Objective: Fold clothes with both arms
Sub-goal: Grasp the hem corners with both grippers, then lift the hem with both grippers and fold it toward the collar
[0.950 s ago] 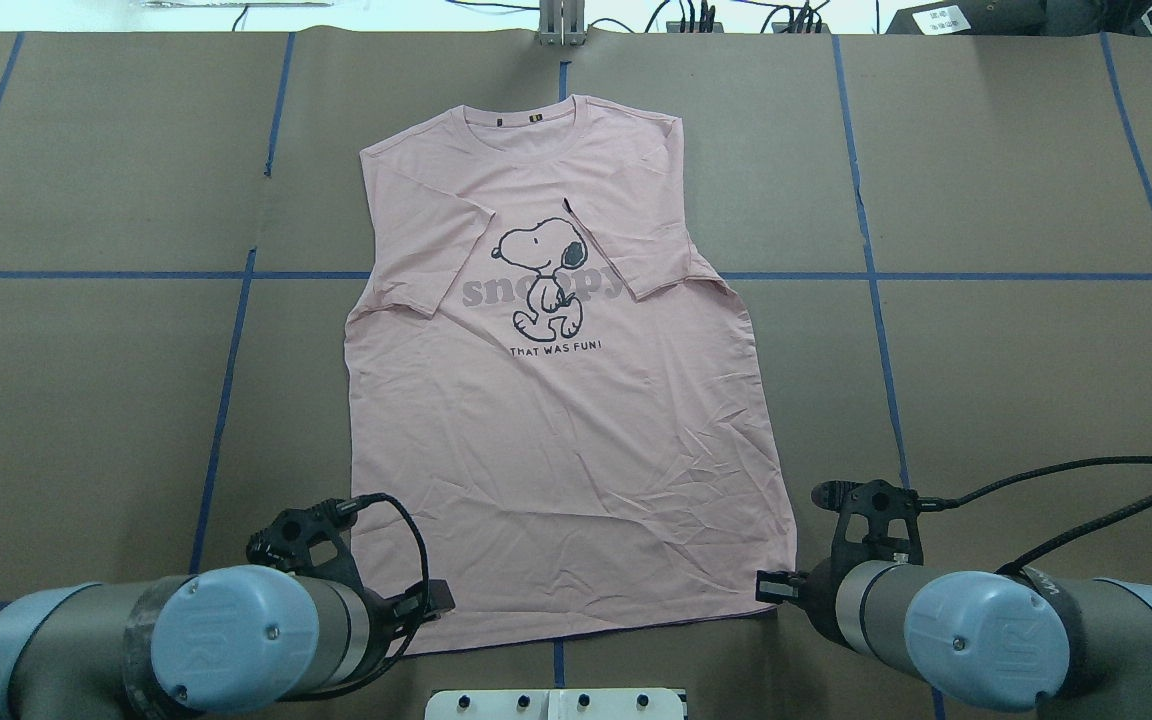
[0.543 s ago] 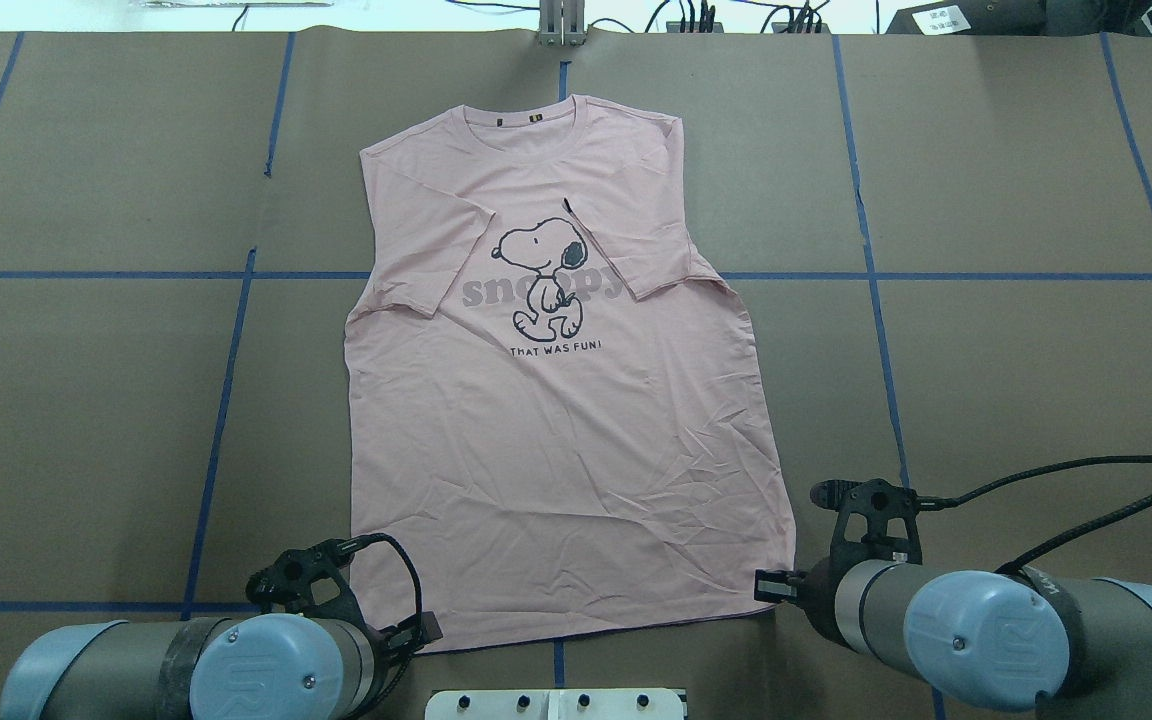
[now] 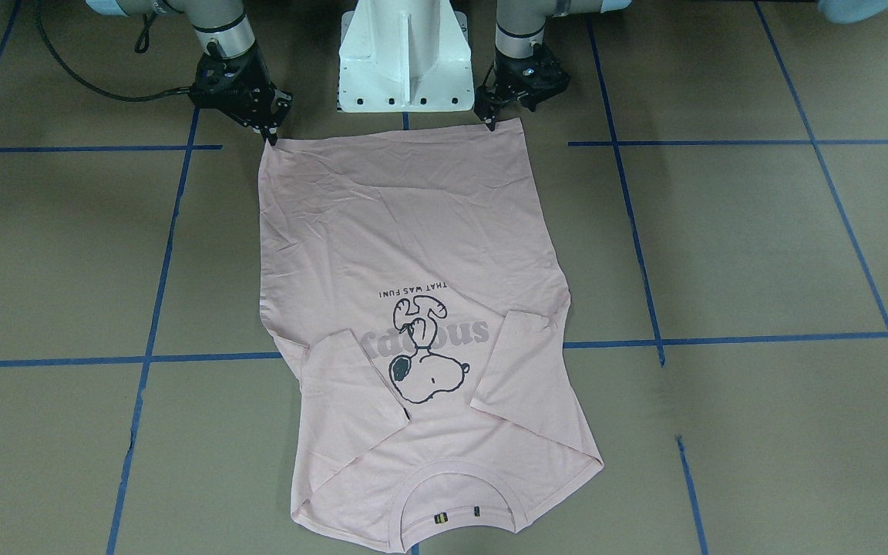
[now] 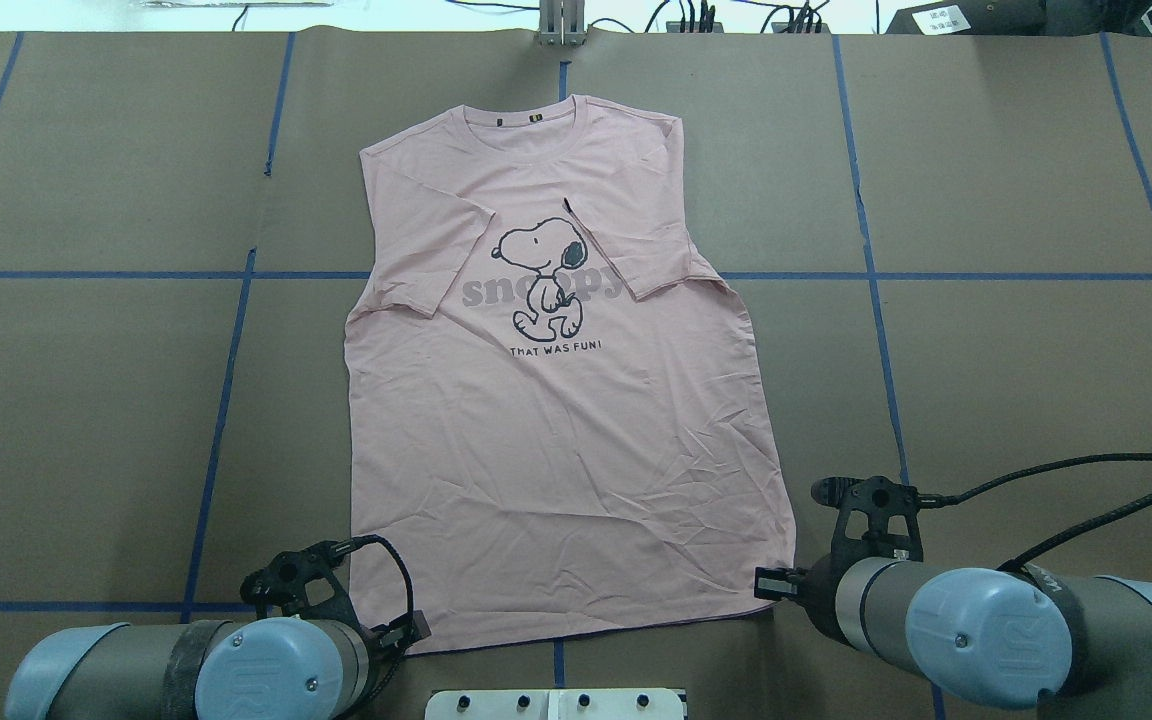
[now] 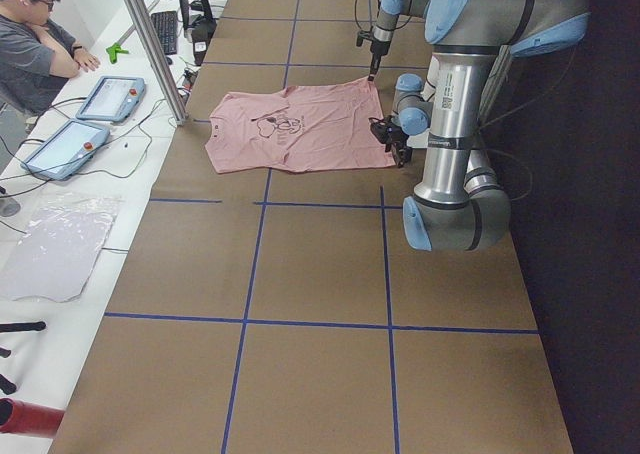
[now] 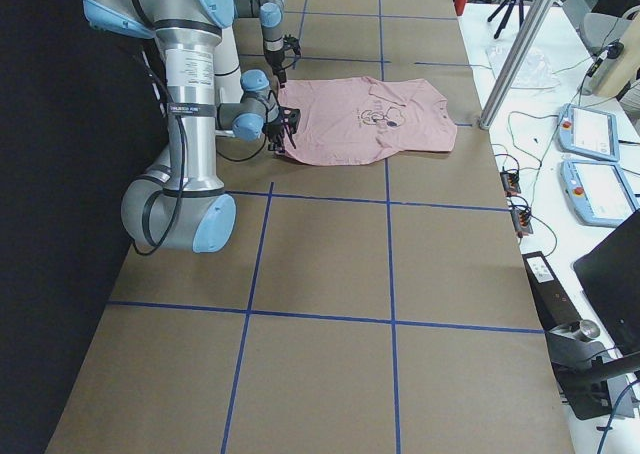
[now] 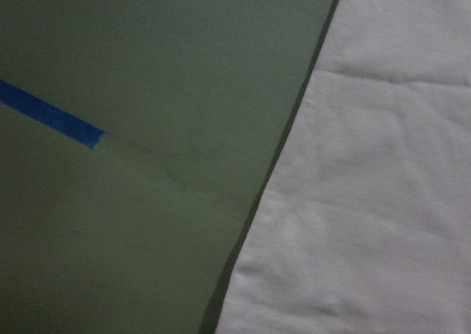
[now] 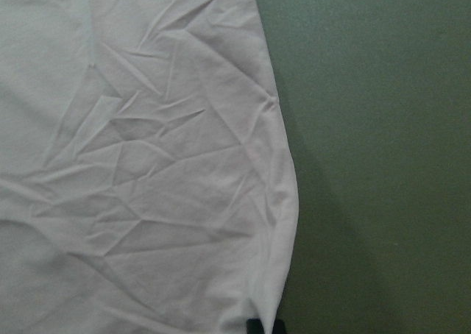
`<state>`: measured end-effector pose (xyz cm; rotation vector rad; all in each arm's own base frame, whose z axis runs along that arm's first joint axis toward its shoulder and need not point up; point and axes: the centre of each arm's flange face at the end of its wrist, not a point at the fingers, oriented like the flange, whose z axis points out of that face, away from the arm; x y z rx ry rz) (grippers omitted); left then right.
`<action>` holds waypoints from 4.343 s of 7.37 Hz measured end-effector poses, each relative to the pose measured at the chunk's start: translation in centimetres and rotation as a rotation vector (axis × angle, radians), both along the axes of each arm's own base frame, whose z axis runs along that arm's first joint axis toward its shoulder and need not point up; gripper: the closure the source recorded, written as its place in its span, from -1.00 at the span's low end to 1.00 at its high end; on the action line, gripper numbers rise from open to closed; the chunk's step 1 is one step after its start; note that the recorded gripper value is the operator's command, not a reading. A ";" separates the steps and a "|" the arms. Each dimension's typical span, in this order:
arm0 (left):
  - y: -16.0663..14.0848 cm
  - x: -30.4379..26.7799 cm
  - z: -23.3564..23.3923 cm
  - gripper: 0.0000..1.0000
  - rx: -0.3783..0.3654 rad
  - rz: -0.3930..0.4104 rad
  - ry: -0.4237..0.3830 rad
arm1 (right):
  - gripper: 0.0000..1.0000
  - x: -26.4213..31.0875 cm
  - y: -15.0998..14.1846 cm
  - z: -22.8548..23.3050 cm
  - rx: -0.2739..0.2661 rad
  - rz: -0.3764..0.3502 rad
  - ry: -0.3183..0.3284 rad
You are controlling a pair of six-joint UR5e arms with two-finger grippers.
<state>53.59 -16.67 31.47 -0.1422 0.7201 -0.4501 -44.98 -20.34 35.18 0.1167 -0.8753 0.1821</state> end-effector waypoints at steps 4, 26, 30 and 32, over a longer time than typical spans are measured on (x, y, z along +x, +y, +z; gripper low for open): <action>-0.3 0.3 0.6 -0.26 0.002 -0.004 -0.015 | 1.00 0.1 -0.2 -0.1 0.001 0.004 -0.002; -2.5 -16.2 -13.9 1.00 0.243 0.151 0.179 | 1.00 8.6 -0.9 -14.8 -0.034 -0.088 -0.086; -15.4 -14.0 -9.9 1.00 0.380 0.069 0.019 | 1.00 7.5 -16.5 -14.2 0.124 0.043 0.026; -21.5 -12.3 -7.4 1.00 0.406 0.016 -0.013 | 1.00 5.0 -22.4 -11.5 0.142 0.084 0.036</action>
